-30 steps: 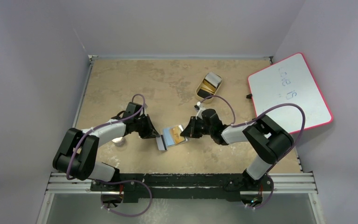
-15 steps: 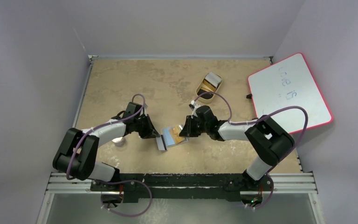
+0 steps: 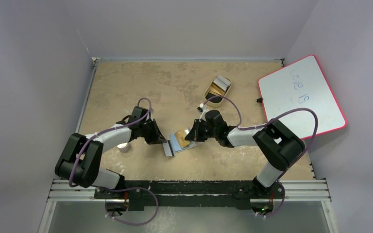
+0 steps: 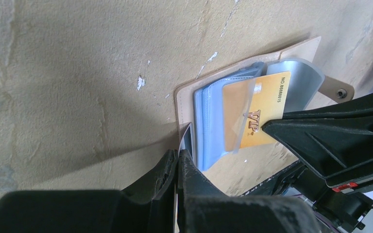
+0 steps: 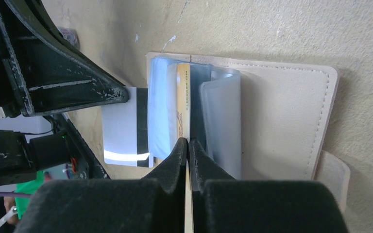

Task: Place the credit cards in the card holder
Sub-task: Insert the credit card into the card holder.

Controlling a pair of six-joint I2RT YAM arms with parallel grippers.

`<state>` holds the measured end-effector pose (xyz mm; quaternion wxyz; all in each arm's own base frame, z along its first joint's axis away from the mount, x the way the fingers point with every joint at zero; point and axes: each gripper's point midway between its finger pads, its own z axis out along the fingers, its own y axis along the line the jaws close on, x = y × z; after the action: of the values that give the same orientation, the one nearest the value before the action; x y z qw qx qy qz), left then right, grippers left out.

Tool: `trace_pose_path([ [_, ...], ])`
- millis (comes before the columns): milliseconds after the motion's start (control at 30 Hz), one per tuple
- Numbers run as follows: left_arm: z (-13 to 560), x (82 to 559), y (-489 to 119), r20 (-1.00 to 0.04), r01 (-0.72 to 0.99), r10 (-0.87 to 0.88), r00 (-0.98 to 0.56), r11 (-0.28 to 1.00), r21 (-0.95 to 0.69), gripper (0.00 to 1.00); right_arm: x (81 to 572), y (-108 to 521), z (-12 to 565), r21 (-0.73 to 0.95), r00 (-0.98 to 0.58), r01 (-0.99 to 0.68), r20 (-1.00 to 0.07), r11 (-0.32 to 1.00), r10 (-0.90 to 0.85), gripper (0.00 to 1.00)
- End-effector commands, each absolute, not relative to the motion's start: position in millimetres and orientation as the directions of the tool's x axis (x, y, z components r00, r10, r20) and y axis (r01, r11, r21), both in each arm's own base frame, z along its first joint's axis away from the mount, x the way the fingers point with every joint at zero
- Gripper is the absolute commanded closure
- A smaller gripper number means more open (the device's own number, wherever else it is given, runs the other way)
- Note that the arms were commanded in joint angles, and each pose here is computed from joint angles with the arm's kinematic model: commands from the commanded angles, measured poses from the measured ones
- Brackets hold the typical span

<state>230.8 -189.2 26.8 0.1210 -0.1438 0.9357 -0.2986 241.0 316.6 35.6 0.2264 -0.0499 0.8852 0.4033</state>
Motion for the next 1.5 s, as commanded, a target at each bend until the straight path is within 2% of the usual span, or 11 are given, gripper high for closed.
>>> trace_pose_path([
  [0,20.2,234.1,-184.8,-0.174,-0.205,-0.354,-0.919,0.806,-0.555,1.0,246.9,320.4,31.5,0.699,-0.886,-0.262,-0.448,0.666,0.123,1.0],
  [67,20.4,234.3,-185.7,-0.175,-0.204,-0.354,-0.919,0.805,-0.557,1.0,244.9,319.0,28.8,0.703,-0.889,-0.251,-0.439,0.666,0.129,0.97],
  [333,22.8,236.1,-186.9,-0.182,-0.203,-0.359,-0.916,0.803,-0.56,1.0,242.5,298.8,28.1,0.599,-0.885,-0.261,-0.462,0.757,0.061,0.71],
  [433,24.9,236.7,-189.3,-0.184,-0.193,-0.353,-0.917,0.798,-0.571,1.0,259.1,290.3,43.7,0.54,-0.843,-0.266,-0.533,0.799,0.079,0.66],
  [500,25.2,236.1,-190.0,-0.183,-0.19,-0.35,-0.919,0.798,-0.573,1.0,260.4,294.6,49.6,0.551,-0.837,-0.283,-0.542,0.785,0.079,0.62],
  [767,24.0,237.4,-189.2,-0.186,-0.192,-0.351,-0.918,0.801,-0.567,1.0,262.9,306.8,44.2,0.563,-0.841,-0.31,-0.538,0.766,0.055,0.61],
  [900,22.5,237.5,-189.7,-0.184,-0.192,-0.35,-0.918,0.801,-0.567,1.0,263.4,314.7,41.0,0.567,-0.846,-0.325,-0.531,0.757,0.035,0.72],
  [1233,19.9,236.7,-190.8,-0.181,-0.193,-0.35,-0.919,0.8,-0.568,1.0,243.3,342.9,36.3,0.577,-0.857,-0.378,-0.514,0.724,-0.038,0.86],
  [1300,20.4,237.1,-191.6,-0.182,-0.192,-0.351,-0.919,0.799,-0.571,1.0,242.1,343.6,38.0,0.577,-0.858,-0.377,-0.513,0.724,-0.037,0.85],
  [1467,20.1,237.1,-192.4,-0.182,-0.189,-0.347,-0.92,0.8,-0.57,1.0,244.3,339.7,43.3,0.558,-0.85,-0.378,-0.526,0.739,-0.037,0.75],
])
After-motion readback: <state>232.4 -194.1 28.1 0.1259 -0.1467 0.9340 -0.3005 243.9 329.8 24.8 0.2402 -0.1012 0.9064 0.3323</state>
